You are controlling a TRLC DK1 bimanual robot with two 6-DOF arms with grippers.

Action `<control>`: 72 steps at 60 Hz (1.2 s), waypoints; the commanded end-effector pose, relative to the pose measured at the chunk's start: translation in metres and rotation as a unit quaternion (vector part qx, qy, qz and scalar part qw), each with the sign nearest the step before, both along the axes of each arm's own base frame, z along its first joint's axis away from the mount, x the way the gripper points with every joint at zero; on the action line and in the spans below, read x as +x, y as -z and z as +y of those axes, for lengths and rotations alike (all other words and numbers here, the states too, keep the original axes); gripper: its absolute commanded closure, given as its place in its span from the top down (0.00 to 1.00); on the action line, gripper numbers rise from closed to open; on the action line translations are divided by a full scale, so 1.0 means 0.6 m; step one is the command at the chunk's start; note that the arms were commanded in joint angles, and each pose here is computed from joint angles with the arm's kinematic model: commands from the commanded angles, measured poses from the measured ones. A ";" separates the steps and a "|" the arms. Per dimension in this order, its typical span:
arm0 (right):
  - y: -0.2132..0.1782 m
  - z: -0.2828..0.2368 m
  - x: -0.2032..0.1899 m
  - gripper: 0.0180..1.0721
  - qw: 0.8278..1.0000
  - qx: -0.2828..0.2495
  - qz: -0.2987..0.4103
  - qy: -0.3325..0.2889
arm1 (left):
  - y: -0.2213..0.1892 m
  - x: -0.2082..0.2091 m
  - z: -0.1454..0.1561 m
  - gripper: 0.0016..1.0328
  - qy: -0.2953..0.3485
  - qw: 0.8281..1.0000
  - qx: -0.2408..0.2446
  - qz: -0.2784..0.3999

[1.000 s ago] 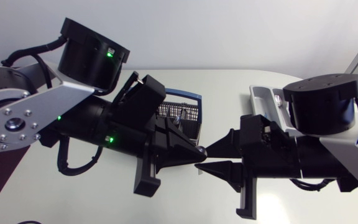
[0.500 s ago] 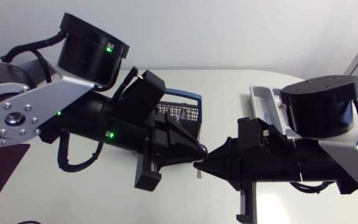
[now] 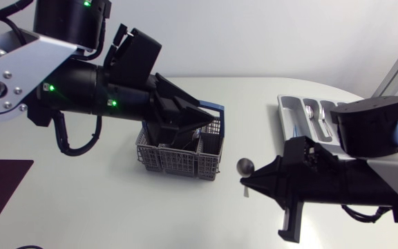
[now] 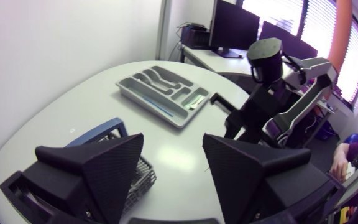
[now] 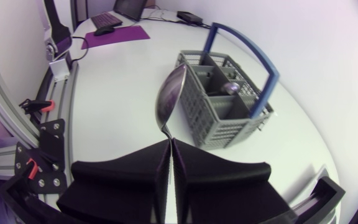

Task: Unload the cutlery basket into the drawer organizer.

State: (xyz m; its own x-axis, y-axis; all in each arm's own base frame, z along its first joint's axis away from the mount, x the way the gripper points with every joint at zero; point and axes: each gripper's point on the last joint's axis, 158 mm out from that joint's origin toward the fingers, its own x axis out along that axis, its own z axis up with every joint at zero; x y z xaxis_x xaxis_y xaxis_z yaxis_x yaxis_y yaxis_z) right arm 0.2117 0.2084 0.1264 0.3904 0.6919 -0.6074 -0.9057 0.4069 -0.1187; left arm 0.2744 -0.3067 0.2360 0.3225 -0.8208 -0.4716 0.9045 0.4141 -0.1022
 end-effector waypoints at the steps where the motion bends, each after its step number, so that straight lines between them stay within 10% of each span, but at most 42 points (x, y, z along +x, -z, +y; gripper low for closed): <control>1: 0.020 -0.044 0.020 0.05 0.999 -0.024 -0.008 0.034 | 0.022 0.025 0.009 0.69 -0.021 0.999 0.025 0.002; 32: 0.091 -0.383 0.156 0.05 0.947 -0.161 -0.050 0.273 | 0.196 0.089 0.043 0.67 -0.113 0.971 0.210 -0.012; 72: 0.208 -0.635 0.185 0.05 0.876 -0.293 -0.029 0.381 | 0.235 0.107 0.062 0.67 -0.136 0.960 0.244 -0.005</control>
